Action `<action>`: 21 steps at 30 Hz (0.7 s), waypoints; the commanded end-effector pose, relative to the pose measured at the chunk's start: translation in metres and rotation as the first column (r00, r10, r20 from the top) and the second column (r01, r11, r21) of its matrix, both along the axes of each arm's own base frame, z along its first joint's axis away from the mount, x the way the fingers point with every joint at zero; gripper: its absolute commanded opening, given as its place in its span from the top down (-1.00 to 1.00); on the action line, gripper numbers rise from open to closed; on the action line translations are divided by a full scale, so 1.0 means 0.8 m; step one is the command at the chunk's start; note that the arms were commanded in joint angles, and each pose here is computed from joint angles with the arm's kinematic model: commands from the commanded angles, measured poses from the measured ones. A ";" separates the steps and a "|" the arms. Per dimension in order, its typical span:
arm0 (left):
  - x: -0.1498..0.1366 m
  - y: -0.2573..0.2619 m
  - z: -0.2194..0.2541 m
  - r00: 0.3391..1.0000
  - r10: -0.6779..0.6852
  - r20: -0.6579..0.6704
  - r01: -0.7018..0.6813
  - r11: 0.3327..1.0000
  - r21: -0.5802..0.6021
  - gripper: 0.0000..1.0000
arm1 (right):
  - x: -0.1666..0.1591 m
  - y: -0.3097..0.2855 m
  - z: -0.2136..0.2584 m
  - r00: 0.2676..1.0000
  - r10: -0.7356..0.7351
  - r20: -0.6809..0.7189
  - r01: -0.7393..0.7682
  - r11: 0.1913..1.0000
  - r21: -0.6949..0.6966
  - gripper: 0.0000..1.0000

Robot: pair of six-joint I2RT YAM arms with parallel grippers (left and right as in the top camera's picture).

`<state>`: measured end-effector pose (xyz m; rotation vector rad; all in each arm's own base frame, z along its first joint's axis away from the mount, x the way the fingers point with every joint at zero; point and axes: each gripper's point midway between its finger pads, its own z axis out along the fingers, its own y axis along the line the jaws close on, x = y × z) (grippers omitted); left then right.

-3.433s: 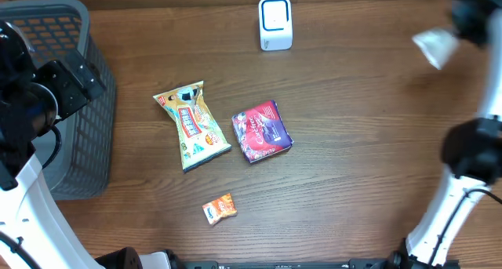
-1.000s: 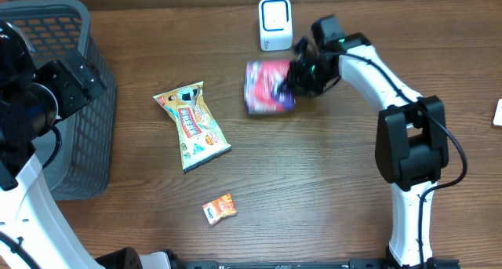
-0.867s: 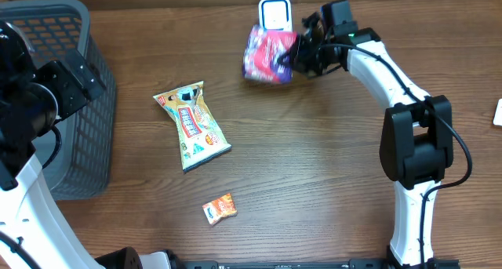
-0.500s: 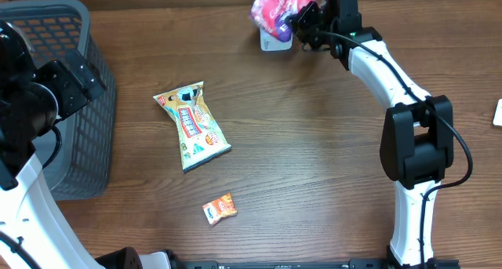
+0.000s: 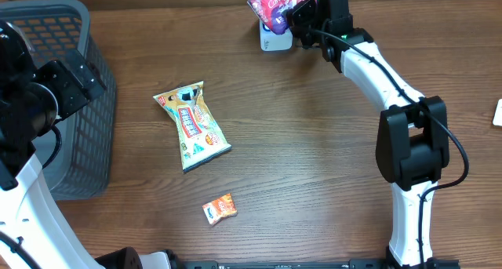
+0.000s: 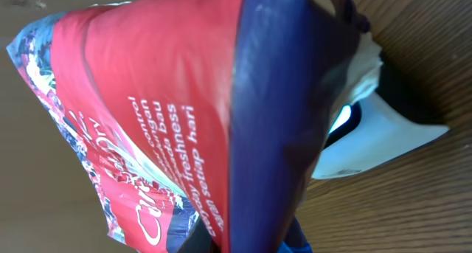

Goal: Scan the item barcode
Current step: 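Lift the purple-red box to the scanner with the right gripper, then carry the purple-red box off to the right table edge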

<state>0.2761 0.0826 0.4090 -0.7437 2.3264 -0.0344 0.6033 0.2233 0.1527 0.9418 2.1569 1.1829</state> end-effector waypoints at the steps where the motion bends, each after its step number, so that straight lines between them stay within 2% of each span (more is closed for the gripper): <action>1: -0.002 0.004 0.002 1.000 0.023 0.008 -0.023 1.000 0.001 -1.00 | 0.013 -0.077 0.041 0.998 -0.042 0.056 0.045 0.997 -0.055 0.93; 6: -0.002 0.004 0.002 1.000 0.023 0.008 -0.023 1.000 0.001 -1.00 | -0.010 -0.270 0.063 0.979 -0.206 0.004 0.203 0.961 -0.188 0.93; 9: -0.002 0.004 0.002 1.000 0.023 0.008 -0.023 1.000 0.001 -1.00 | -0.054 -0.398 0.047 0.928 -0.356 -0.111 0.325 0.917 -0.229 0.93; 12: -0.002 0.004 0.002 1.000 0.023 0.008 -0.023 1.000 0.001 -1.00 | -0.115 -0.500 0.016 0.826 -0.502 -0.257 0.443 0.860 -0.253 0.93; 15: -0.002 0.004 0.002 1.000 0.023 0.007 -0.023 1.000 0.001 -1.00 | -0.189 -0.584 -0.011 0.670 -0.638 -0.378 0.548 0.770 -0.327 0.93; 16: -0.002 0.004 0.002 1.000 0.023 0.008 -0.023 1.000 0.001 -0.99 | -0.230 -0.622 -0.020 0.581 -0.696 -0.423 0.591 0.717 -0.370 0.93; 17: -0.002 0.004 0.002 1.000 0.023 0.007 -0.023 1.000 0.001 -1.00 | -0.254 -0.643 -0.025 0.532 -0.723 -0.441 0.610 0.688 -0.393 0.93; 21: -0.002 0.004 0.002 1.000 0.023 0.007 -0.023 1.000 0.001 -1.00 | -0.303 -0.695 -0.032 0.499 -0.749 -0.435 0.609 0.661 -0.439 0.93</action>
